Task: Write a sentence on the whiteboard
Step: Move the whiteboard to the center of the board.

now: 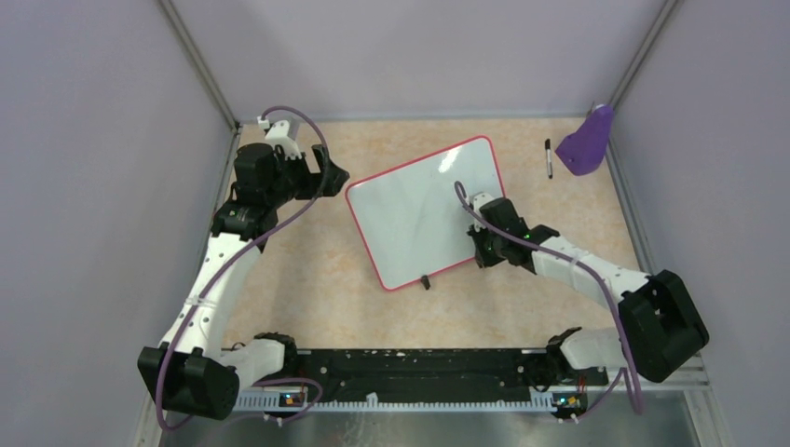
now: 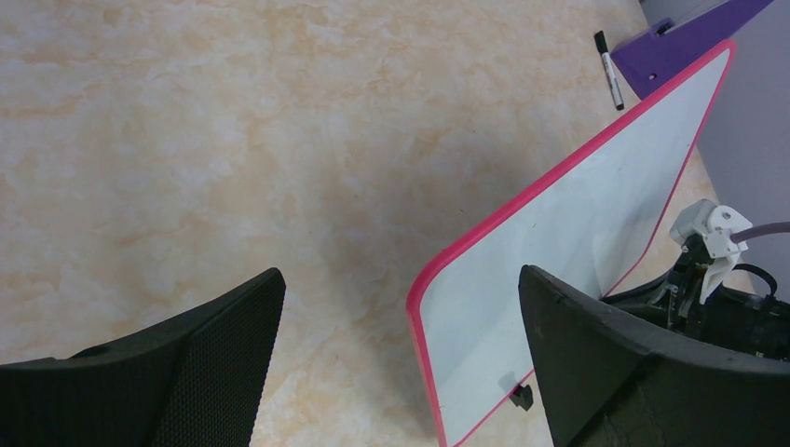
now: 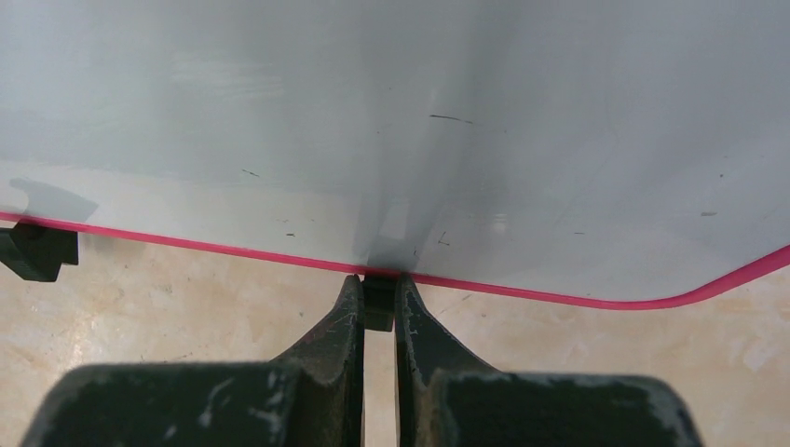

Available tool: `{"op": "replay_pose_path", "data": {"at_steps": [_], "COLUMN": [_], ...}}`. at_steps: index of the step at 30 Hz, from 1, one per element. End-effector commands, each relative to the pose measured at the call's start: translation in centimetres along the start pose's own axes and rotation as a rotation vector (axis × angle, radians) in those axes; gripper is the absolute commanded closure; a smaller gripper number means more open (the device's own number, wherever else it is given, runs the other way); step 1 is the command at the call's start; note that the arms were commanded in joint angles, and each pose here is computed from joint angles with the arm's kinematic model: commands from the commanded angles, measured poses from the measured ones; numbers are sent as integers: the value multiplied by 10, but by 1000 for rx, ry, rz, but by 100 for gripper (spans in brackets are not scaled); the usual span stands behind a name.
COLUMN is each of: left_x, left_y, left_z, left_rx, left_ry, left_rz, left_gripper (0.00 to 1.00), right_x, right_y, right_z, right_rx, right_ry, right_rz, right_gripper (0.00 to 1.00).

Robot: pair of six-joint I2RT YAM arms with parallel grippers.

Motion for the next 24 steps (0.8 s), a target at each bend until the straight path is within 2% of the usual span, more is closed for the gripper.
{"op": "replay_pose_path", "data": {"at_steps": [1,9,12,24], "left_x": [0,0,0,0], "left_y": [0,0,1,1], "left_z": [-9,-11,-9,-9], "left_rx": [-46,-49,-46,-46], "left_ry": [5,4,4,5], "left_rz": [0,5,7,4], "left_gripper": [1,1,1,1], "right_x": [7,18,20,6], "right_y": [-19,-23,-25,-18], "right_z": [-6,-1,-1,-7], "right_rx": [-46,47,46,87], "right_ry": [4,41,51,26], "right_rz": [-39,-90,-100,24], "right_gripper": [100,100,100,100]}}
Point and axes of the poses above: each gripper's point midway between its finger pads, its own y axis out along the fingers, its own x axis along the line the jaws close on, z = x × y, the point moved 3 cm from there along -y, back along the fingers, and after that the axes turned 13 degrees about y, right-handed, at the moved point
